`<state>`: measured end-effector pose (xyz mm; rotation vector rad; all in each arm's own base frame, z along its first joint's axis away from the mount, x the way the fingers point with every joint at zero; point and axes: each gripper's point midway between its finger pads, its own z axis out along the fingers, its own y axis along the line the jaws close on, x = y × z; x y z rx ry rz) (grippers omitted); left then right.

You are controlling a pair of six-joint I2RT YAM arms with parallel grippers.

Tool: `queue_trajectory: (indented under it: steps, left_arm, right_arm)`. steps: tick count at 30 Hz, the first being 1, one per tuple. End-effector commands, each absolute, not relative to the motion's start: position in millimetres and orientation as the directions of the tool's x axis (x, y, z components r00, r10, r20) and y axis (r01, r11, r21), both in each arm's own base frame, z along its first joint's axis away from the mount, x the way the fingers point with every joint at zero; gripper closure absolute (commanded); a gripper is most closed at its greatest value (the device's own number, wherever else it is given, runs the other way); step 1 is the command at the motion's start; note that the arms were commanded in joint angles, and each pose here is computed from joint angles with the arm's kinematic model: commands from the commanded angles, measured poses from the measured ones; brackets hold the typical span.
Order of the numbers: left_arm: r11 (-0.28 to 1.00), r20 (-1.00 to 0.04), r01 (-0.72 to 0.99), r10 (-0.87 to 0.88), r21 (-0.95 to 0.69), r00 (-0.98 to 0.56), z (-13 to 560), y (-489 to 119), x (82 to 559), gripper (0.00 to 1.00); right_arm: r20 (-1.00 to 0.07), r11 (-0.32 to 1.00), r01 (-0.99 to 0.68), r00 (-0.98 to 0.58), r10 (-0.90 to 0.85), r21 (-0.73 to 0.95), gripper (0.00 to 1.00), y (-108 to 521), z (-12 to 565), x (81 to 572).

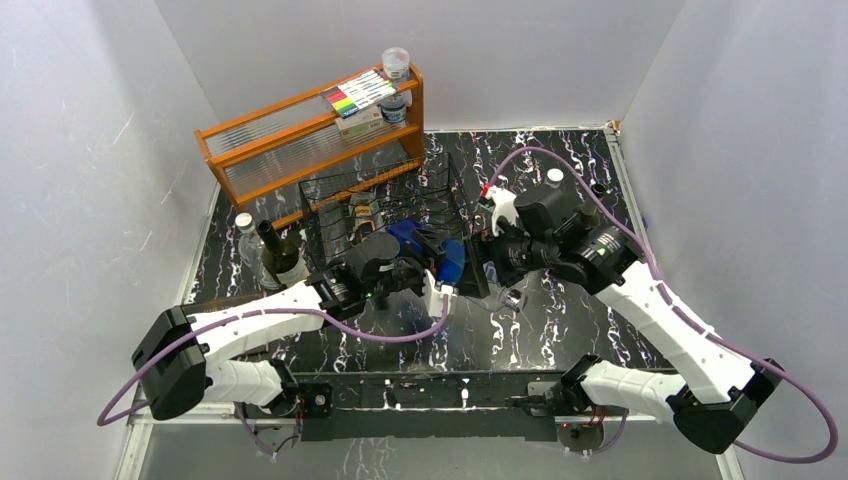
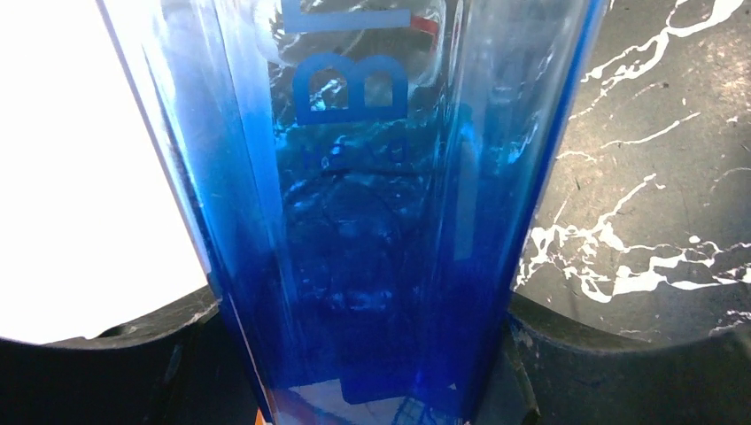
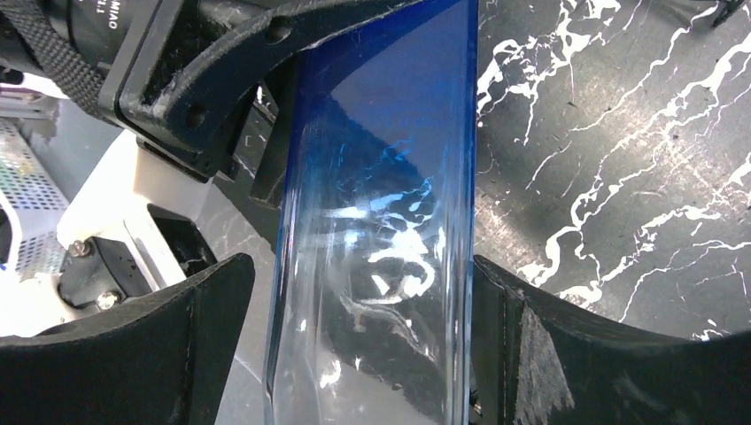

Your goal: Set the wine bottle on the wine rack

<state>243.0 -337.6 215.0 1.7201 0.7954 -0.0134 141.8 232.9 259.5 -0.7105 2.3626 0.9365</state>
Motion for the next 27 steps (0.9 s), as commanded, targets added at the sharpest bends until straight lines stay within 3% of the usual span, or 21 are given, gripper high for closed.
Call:
queue_trajectory:
  steps: [1,13,22,27]
  left_arm:
    - [0.089,-0.346,0.339,0.399,0.936,0.849,311.1,-348.4,247.8,1.00]
    - [0.142,-0.389,0.365,0.432,0.920,0.813,316.5,-342.8,255.1,1.00]
    - [0.158,-0.452,0.435,0.496,0.887,0.741,299.6,-336.5,263.9,0.97]
    - [0.189,-0.513,0.496,0.529,0.847,0.675,282.5,-330.8,267.7,0.80]
  right_arm:
    - [-0.629,0.646,-0.624,-0.727,-0.276,0.439,0.07,241.9,257.2,145.6]
    - [-0.619,0.726,-0.567,-0.744,-0.249,0.389,0.37,235.6,236.4,158.8]
    - [-0.662,0.745,-0.555,-0.720,-0.208,0.370,0.99,233.8,242.9,168.7]
    - [-0.724,0.757,-0.543,-0.676,-0.138,0.363,1.00,229.4,261.1,177.3]
